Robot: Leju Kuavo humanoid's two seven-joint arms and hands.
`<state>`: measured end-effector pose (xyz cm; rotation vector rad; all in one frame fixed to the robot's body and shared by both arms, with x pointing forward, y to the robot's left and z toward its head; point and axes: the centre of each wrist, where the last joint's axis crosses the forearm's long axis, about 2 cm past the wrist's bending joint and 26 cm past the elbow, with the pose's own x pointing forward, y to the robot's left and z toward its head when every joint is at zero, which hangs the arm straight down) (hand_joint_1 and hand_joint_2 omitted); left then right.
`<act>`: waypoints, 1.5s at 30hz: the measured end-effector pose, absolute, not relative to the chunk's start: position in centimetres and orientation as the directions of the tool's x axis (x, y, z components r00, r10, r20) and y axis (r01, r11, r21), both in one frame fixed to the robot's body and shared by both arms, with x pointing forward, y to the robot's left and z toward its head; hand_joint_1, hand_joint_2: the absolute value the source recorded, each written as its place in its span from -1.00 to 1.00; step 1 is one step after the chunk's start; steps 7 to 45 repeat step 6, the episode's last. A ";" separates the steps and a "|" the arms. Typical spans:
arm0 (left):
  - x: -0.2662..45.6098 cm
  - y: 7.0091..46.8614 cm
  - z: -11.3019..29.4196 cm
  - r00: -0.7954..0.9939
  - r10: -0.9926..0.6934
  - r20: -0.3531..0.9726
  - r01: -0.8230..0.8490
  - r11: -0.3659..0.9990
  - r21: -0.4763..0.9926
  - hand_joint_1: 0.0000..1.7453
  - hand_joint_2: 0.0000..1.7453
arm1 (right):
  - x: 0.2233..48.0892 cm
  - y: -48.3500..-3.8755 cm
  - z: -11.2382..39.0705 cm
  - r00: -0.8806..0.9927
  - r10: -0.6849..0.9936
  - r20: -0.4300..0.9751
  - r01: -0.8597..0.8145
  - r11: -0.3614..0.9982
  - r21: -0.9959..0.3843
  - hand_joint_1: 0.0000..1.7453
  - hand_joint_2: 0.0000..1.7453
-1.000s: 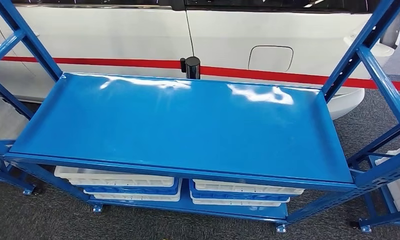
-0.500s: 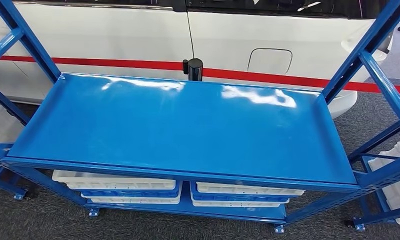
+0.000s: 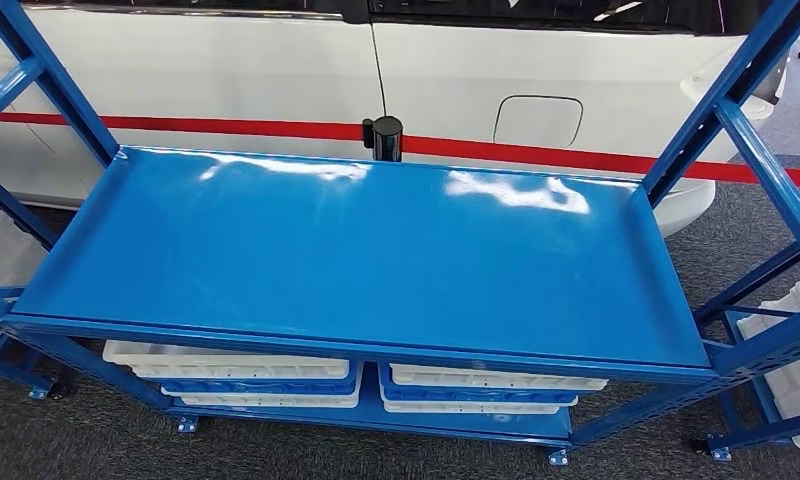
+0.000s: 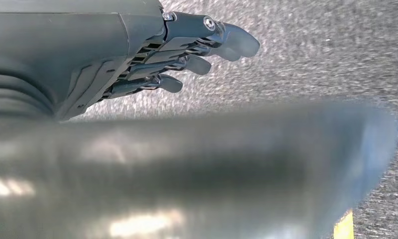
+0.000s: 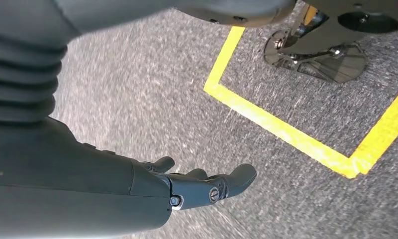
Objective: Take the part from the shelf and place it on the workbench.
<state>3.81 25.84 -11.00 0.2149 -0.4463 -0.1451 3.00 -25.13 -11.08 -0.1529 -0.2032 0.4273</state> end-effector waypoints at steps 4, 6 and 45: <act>3.4 26.5 -11.1 0.907 -0.152 0.393 0.065 0.972 0.224 -1.00 -1.00 | 2.7 -25.7 -11.1 0.913 0.375 0.164 -0.348 0.922 -0.171 -1.00 -1.00; 3.3 26.7 -11.1 0.911 -0.141 0.387 0.058 0.974 0.219 -1.00 -1.00 | 2.5 -25.8 -11.2 0.919 0.358 0.165 -0.332 0.929 -0.164 -1.00 -1.00; 3.3 26.7 -11.1 0.911 -0.141 0.387 0.058 0.974 0.219 -1.00 -1.00 | 2.5 -25.8 -11.2 0.919 0.358 0.165 -0.332 0.929 -0.164 -1.00 -1.00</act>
